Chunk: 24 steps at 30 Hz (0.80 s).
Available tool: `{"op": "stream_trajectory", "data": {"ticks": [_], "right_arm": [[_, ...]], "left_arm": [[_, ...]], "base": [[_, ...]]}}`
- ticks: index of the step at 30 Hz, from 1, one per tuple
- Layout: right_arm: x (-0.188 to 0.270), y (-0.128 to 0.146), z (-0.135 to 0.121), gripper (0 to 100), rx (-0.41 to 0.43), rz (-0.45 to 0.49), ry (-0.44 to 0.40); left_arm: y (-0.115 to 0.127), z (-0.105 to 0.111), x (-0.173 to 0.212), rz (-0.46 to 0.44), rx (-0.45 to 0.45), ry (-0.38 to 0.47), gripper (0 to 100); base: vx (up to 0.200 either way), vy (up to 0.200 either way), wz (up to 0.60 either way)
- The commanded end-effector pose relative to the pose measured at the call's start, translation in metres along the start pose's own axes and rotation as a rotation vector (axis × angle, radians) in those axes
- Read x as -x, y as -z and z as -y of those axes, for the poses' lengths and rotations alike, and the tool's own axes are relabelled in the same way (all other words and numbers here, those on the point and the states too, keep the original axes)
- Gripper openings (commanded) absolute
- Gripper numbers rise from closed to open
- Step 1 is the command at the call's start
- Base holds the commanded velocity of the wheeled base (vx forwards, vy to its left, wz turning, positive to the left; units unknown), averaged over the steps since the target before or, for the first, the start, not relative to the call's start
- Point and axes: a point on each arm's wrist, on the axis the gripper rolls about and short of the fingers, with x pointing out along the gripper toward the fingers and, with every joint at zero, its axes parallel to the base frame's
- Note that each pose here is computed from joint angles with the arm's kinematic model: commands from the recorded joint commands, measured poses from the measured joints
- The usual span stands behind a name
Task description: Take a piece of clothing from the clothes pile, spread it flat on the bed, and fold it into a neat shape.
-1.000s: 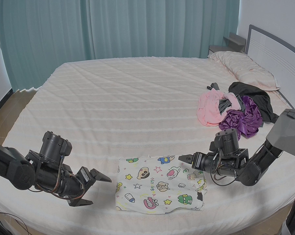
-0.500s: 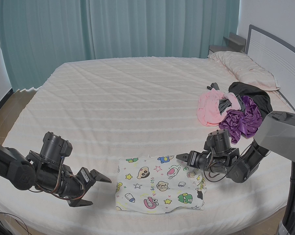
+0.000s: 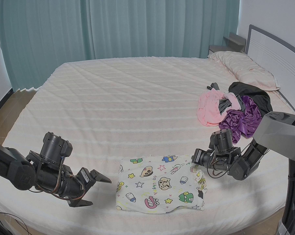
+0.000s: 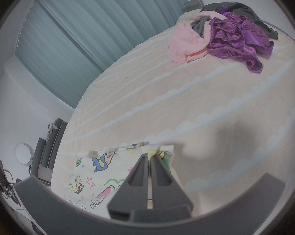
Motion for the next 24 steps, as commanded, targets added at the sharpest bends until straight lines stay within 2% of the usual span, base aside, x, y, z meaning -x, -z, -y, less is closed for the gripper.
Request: {"op": "stream_trajectory", "data": {"ticks": [1, 13, 14, 21, 24], "right_arm": [[0.0, -0.003, 0.004, 0, -0.011, 0.009, 0.011], [-0.003, -0.011, 0.007, 0, -0.018, 0.042, 0.002], [-0.003, -0.011, 0.007, 100, -0.019, 0.042, 0.003], [0.018, -0.021, 0.006, 100, -0.028, 0.073, -0.001], [0.051, -0.02, 0.004, 100, -0.028, 0.082, -0.009]], "left_arm": [[0.0, 0.0, -0.001, -0.001, 0.001, -0.003, 100], [0.0, 0.0, -0.001, 0.002, 0.001, -0.004, 100], [0.0, 0.0, -0.001, 0.001, 0.002, -0.005, 100], [0.0, 0.0, -0.001, -0.001, 0.001, -0.003, 100], [0.0, 0.0, -0.002, -0.006, 0.002, -0.002, 100]], "base": [[0.0, 0.0, 0.0], [0.0, 0.0, 0.0], [0.0, 0.0, 0.0], [0.0, 0.0, 0.0], [0.0, 0.0, 0.0]]}}
